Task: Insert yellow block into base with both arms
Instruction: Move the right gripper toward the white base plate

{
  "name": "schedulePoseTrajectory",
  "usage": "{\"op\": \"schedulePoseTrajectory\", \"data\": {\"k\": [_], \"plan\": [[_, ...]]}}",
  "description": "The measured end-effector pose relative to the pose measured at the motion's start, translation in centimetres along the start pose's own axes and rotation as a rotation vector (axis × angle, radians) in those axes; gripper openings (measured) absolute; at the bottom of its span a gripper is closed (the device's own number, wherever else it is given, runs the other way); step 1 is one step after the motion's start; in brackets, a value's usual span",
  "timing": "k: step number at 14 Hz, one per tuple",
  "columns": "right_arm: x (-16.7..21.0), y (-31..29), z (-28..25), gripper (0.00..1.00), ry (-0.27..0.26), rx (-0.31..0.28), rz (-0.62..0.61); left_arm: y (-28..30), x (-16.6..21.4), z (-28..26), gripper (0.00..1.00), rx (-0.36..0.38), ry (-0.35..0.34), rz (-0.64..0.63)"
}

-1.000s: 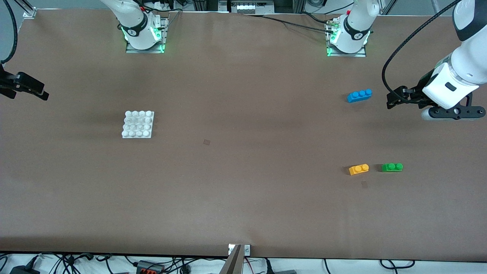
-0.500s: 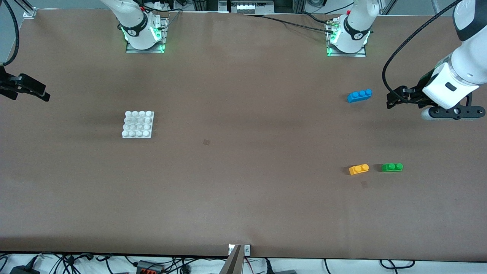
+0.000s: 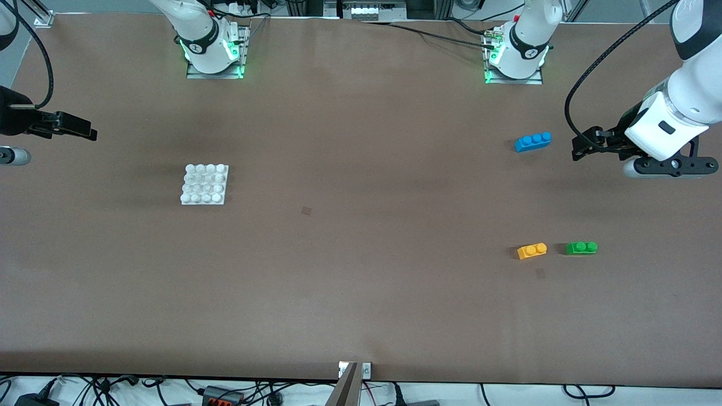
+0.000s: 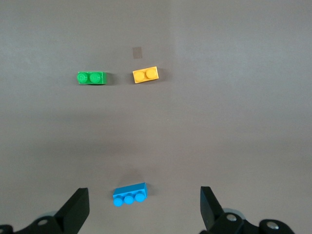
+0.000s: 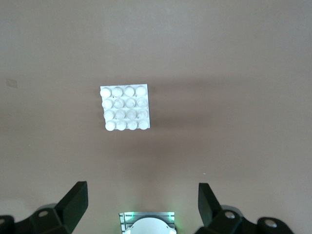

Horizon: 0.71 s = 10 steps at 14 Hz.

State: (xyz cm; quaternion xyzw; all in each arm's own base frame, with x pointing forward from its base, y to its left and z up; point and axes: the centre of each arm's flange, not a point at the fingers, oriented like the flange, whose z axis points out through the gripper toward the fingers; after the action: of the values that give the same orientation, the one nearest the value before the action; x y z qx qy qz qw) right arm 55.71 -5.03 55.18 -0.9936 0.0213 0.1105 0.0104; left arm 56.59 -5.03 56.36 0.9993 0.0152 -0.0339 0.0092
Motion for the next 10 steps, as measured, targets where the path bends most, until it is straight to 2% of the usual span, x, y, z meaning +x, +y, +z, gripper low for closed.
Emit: {"op": "schedulePoseTrajectory", "data": {"k": [2,5,7,9,10], "plan": [[1.1,-0.3,2.0,1.0,-0.048,-0.002,-0.008,0.0,0.0,0.0,1.0,0.0,0.0,0.001],[3.3,-0.6,7.9,1.0,-0.178,-0.003,-0.012,0.1,0.0,-0.1,1.0,0.0,0.001,0.002],[5.8,-1.0,13.9,1.0,-0.25,0.04,-0.006,0.2,0.0,-0.1,1.0,0.0,0.001,0.004],[8.2,-1.3,20.3,1.0,-0.252,0.098,0.017,0.3,0.0,-0.1,1.0,0.0,0.001,0.005],[8.9,-1.2,23.2,1.0,-0.227,0.11,0.032,0.3,0.0,-0.1,1.0,-0.001,0.001,0.005]]}}
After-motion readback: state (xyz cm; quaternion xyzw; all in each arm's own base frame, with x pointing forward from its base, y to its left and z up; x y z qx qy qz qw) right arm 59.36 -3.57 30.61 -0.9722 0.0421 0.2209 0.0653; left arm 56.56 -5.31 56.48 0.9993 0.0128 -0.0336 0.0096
